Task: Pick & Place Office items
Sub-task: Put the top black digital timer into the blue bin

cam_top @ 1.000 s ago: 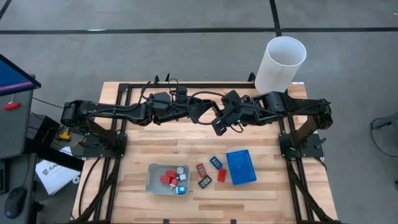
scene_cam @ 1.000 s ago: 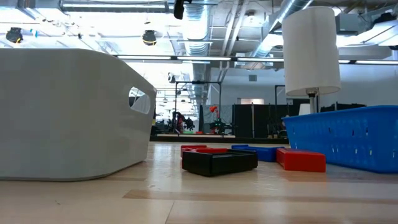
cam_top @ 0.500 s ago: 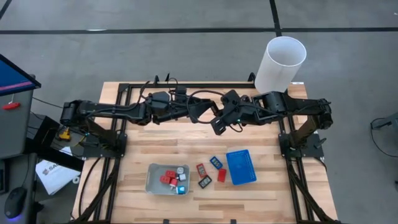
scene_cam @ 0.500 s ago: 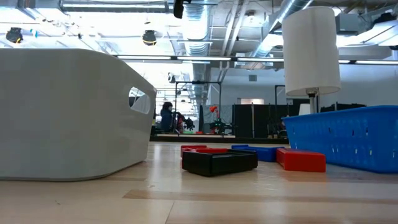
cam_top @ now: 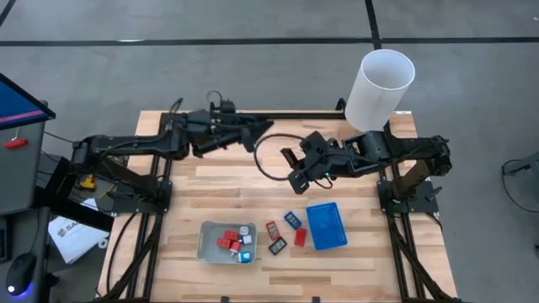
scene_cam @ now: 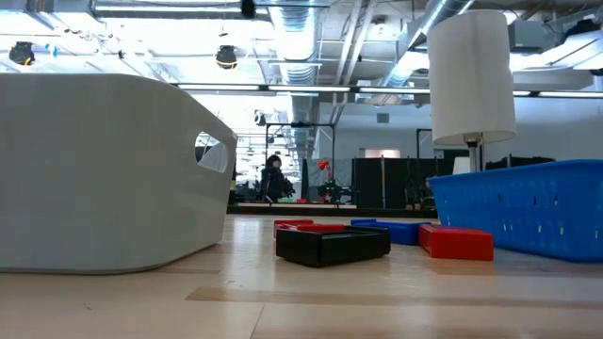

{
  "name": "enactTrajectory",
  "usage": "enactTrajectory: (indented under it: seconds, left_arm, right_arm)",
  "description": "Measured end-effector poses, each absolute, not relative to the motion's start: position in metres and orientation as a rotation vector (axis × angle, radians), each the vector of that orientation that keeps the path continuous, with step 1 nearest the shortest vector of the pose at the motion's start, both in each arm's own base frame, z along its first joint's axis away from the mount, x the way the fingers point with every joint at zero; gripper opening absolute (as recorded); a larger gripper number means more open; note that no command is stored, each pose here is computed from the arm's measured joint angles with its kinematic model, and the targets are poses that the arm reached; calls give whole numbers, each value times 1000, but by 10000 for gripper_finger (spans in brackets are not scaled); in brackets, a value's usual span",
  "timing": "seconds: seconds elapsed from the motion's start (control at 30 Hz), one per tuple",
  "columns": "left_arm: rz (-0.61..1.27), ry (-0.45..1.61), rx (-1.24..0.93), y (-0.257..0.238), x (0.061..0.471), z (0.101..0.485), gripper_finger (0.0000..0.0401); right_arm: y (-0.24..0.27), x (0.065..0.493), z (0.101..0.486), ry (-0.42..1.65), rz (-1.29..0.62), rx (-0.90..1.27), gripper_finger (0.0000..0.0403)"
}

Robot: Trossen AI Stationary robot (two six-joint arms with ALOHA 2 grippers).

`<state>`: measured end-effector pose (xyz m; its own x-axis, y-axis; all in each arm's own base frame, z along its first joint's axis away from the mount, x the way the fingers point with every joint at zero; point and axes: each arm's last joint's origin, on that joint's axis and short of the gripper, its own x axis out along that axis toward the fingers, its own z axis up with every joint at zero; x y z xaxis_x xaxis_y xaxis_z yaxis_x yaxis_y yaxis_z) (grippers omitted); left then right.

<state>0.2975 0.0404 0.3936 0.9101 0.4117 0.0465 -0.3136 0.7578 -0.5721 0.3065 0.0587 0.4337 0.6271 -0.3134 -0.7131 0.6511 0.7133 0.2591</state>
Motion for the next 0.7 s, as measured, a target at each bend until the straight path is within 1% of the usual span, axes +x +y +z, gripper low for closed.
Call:
enactTrajectory:
  seconds: [0.23,0.4,0.5,0.6,0.7]
  left_arm:
    - [543,-17,-492,60,248,402,198]
    - [614,156,-461,60,213,398,198]
    - [628,237,-457,55,195,395,198]
    - [612,277,-465,47,182,396,198]
    - [584,285,-496,40,171,397,198]
  right_arm:
    - [91,276,421,885,-656,526,58]
    - [122,261,413,911,-635,567,58]
    - [139,254,394,977,-662,599,58]
    - [159,249,369,1021,-699,641,58]
    - [179,248,343,1024,-690,728,58]
